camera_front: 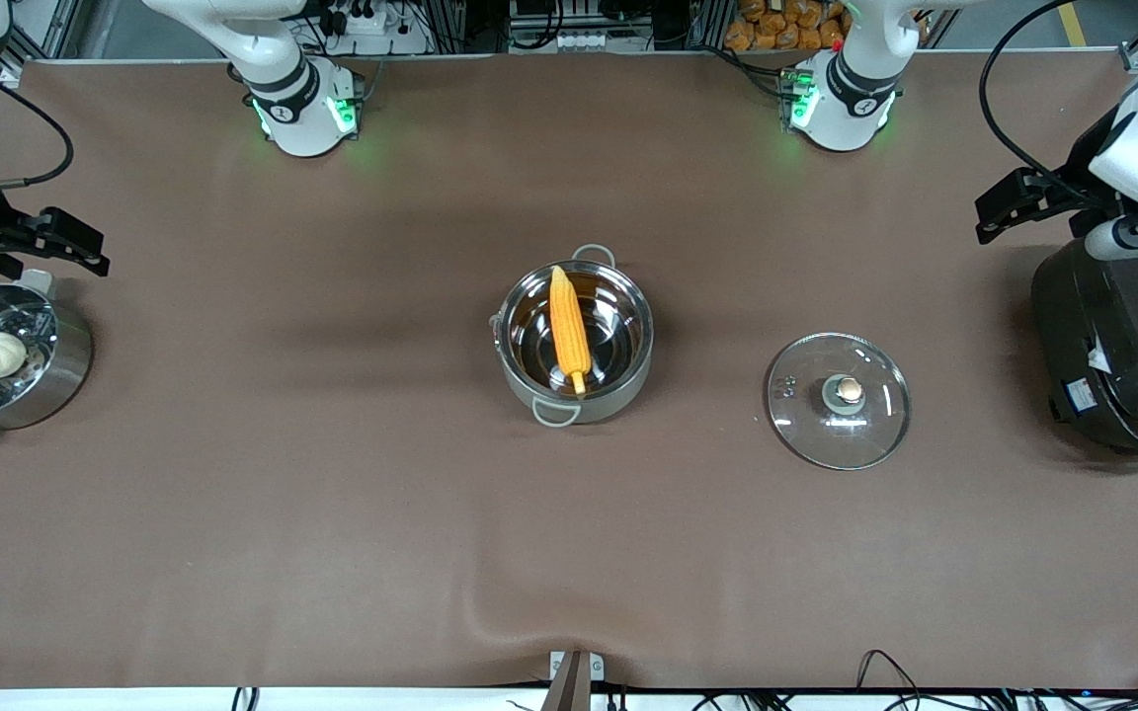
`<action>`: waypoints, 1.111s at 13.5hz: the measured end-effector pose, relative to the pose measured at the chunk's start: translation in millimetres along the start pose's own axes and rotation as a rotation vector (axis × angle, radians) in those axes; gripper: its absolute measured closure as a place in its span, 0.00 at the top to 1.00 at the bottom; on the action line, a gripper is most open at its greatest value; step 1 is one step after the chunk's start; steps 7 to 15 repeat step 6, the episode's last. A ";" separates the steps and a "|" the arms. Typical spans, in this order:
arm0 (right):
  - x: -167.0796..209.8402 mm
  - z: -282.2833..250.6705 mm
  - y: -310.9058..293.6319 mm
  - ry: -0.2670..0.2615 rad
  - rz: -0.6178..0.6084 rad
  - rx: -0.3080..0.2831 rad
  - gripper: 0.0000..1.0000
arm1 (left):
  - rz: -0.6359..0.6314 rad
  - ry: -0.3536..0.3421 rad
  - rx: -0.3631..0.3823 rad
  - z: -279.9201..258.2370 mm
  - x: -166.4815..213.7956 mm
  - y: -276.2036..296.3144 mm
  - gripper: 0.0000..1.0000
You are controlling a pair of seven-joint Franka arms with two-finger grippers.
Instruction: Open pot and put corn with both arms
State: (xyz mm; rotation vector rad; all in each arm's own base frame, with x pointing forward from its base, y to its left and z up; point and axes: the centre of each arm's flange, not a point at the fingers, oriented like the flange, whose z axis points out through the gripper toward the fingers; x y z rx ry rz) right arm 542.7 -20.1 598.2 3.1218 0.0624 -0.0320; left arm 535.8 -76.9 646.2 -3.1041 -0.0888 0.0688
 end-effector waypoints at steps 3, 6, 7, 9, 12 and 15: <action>-4.3 -8.1 -3.7 -0.012 -0.003 0.005 1.00 | -0.013 -0.001 0.000 -1.0 0.2 -6.8 1.00; -7.2 -16.2 -5.9 -0.017 -0.006 0.006 1.00 | -0.025 0.001 -0.001 -2.3 0.2 -13.5 1.00; -7.2 -16.2 -5.9 -0.017 -0.006 0.006 1.00 | -0.025 0.001 -0.001 -2.3 0.2 -13.5 1.00; -7.2 -16.2 -5.9 -0.017 -0.006 0.006 1.00 | -0.025 0.001 -0.001 -2.3 0.2 -13.5 1.00; -7.2 -16.2 -5.9 -0.017 -0.006 0.006 1.00 | -0.025 0.001 -0.001 -2.3 0.2 -13.5 1.00; -7.2 -16.2 -5.9 -0.017 -0.006 0.006 1.00 | -0.025 0.001 -0.001 -2.3 0.2 -13.5 1.00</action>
